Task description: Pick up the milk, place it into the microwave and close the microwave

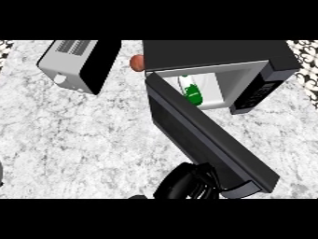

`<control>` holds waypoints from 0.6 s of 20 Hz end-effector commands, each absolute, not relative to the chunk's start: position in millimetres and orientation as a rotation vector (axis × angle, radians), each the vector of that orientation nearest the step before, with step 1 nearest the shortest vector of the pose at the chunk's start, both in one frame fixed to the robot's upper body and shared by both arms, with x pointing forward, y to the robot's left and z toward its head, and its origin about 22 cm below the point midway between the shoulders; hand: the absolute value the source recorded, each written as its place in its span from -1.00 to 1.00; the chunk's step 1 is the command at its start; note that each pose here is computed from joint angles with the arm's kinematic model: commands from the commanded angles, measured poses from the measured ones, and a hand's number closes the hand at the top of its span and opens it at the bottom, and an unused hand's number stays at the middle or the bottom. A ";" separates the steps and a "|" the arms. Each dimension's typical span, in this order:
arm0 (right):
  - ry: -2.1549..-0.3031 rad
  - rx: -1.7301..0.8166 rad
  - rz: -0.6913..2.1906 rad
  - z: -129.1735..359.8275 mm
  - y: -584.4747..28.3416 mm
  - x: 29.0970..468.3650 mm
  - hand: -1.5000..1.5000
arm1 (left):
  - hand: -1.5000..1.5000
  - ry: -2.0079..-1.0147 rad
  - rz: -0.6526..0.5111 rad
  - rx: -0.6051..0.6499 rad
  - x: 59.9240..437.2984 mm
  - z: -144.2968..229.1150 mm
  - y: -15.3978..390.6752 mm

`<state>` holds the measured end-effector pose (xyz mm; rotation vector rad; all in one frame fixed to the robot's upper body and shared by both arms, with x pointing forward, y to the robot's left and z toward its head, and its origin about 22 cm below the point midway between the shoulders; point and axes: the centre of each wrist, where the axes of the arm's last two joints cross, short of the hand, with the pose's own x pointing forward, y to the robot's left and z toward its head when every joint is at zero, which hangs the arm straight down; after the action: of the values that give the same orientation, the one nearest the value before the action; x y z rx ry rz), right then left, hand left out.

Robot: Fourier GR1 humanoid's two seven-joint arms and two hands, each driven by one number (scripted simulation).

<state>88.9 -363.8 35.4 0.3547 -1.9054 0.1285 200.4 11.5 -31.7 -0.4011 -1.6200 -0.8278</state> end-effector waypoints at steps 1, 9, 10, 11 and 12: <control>-1.929 0.449 0.193 48.9 -355.2 93.2 -1.00 | 1.00 -1.673 -0.801 -0.412 201.0 -17.2 -8.5; -1.917 0.469 0.210 67.0 -351.2 99.9 -1.00 | 1.00 -1.779 -0.636 -0.326 236.9 11.6 -16.2; -1.922 0.482 0.236 72.5 -350.2 101.7 -1.00 | 1.00 -1.775 -0.617 -0.317 239.3 11.9 -16.0; -1.929 0.484 0.213 73.8 -351.3 96.3 -1.00 | 1.00 -1.782 -0.604 -0.271 242.0 6.9 -14.3; -1.915 0.494 0.217 72.1 -349.1 97.5 -1.00 | 1.00 -1.792 -0.586 -0.280 249.4 21.6 -18.9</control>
<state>97.9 -351.8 67.0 0.4723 -1.9192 0.2086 232.8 -11.2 2.5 -0.3128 -1.7478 -0.6482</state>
